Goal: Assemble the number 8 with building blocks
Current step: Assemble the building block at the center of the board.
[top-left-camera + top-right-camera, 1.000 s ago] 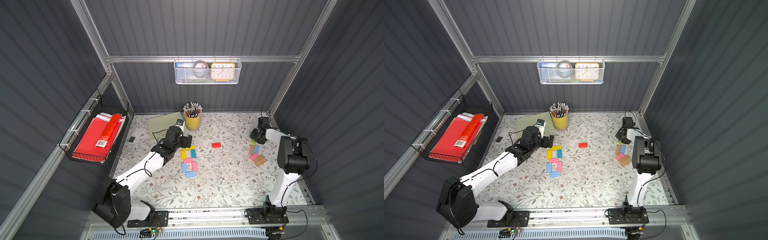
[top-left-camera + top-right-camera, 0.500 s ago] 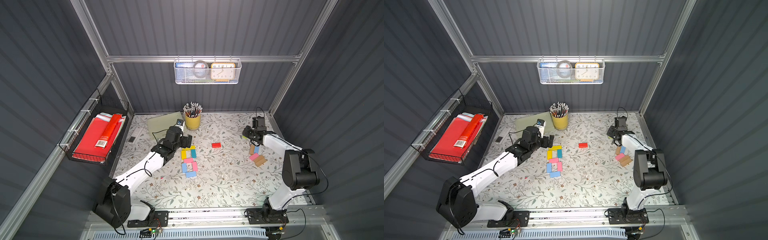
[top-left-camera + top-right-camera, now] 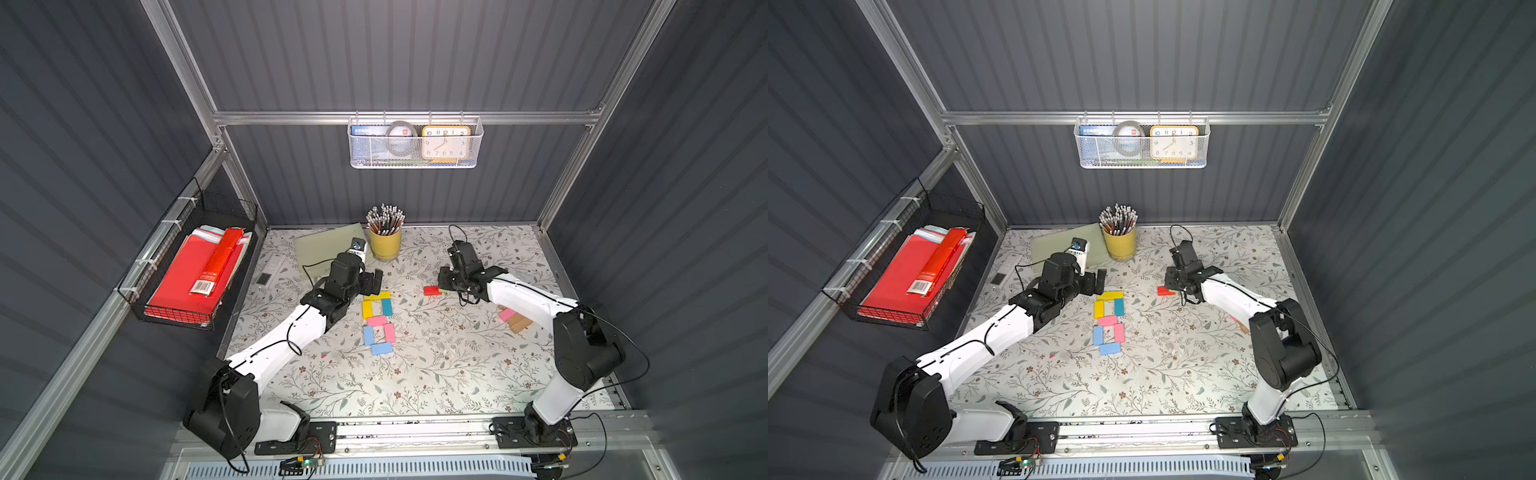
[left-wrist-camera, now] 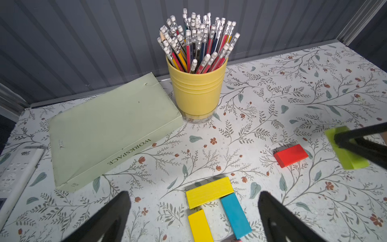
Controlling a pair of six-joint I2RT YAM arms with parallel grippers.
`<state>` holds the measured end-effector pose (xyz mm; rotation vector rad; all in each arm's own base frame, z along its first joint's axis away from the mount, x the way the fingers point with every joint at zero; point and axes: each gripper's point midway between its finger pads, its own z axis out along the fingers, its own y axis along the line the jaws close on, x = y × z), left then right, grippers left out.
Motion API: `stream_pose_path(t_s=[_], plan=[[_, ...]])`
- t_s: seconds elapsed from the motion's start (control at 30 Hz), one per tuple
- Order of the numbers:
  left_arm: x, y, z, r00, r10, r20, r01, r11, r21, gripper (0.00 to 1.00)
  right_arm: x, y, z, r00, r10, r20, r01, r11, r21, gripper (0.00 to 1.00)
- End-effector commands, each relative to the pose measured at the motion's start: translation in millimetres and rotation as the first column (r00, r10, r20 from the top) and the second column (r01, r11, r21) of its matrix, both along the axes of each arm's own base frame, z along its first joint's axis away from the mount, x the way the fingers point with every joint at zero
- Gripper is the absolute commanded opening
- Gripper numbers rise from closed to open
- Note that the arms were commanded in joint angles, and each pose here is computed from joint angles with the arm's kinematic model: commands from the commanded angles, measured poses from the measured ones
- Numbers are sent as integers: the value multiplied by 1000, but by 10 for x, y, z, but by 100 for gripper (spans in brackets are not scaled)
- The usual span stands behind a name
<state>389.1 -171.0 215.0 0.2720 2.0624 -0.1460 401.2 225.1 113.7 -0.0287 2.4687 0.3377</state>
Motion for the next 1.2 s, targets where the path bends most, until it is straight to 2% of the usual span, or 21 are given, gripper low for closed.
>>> stream_pose_path(t_s=[0.0, 0.2, 0.4, 0.77, 1.17], plan=[[-15, 62, 95, 999, 20, 27, -20, 1000, -15, 99, -135, 159, -157, 998, 41, -56, -45, 996, -76, 18], [-18, 65, 93, 999, 22, 27, -22, 1000, -14, 99, -250, 462, -428, 987, 86, -133, -97, 992, -79, 19], [-17, 63, 92, 999, 21, 27, -21, 1000, -12, 99, -286, 590, -606, 979, 93, -180, -110, 991, -83, 20], [-13, 56, 75, 1000, 19, 22, -18, 1000, -11, 99, -375, 535, -836, 969, 65, -239, -96, 988, -121, 23], [-8, 51, 50, 1000, 18, 16, -17, 1000, -9, 99, -359, 475, -949, 970, 41, -241, -80, 985, -155, 25]])
